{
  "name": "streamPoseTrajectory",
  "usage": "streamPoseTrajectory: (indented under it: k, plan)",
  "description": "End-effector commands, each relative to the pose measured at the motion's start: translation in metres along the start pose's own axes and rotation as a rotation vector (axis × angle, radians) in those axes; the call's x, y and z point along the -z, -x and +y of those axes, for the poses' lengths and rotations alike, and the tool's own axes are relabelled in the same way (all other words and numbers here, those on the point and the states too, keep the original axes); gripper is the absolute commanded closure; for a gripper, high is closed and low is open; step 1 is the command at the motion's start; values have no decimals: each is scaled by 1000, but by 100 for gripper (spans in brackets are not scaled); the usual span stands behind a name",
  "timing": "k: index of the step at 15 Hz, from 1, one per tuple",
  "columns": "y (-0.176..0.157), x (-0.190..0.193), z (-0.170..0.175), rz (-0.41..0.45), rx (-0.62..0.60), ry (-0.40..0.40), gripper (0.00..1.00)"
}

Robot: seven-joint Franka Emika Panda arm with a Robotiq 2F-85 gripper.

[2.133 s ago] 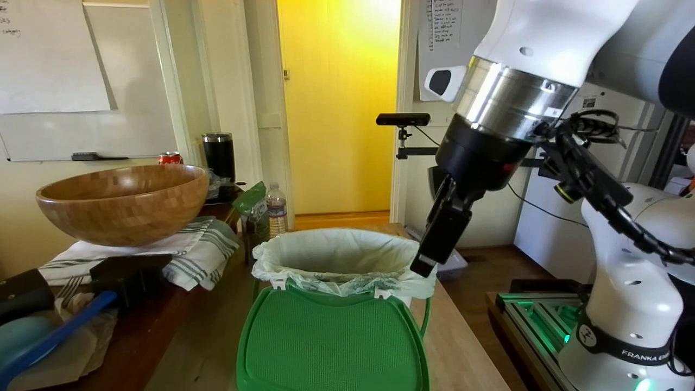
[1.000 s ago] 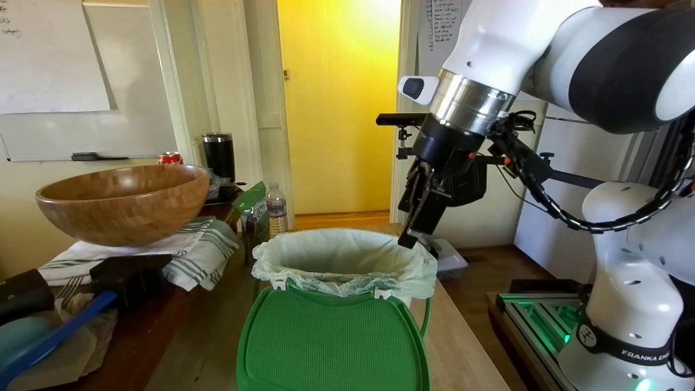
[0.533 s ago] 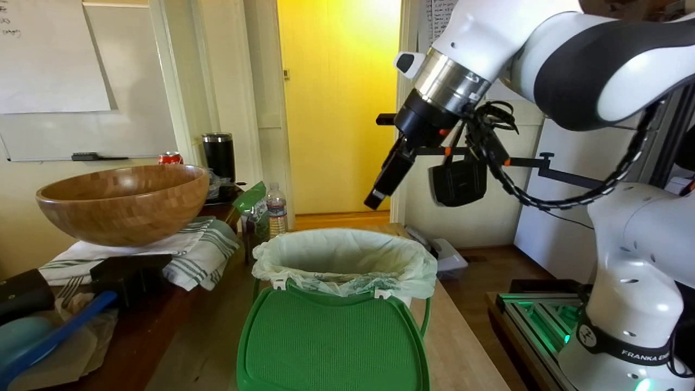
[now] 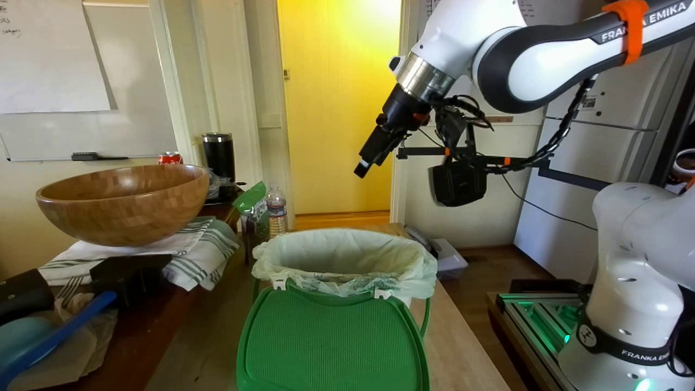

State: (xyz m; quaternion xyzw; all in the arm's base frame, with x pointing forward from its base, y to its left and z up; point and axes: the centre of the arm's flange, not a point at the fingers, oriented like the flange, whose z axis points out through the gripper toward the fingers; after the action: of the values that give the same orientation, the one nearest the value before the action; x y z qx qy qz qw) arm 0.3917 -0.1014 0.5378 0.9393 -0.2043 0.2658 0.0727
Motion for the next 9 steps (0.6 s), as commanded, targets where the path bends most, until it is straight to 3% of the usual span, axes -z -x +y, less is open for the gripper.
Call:
streamPoseTrajectory:
  k: [1, 6, 7, 9]
  plan:
    - [-16, -32, 30, -69, 57, -34, 0]
    - [-16, -80, 66, -142, 189, -30, 0]
    - [-7, -60, 57, -129, 141, -25, 0]
    - [-7, -67, 61, -142, 143, -21, 0]
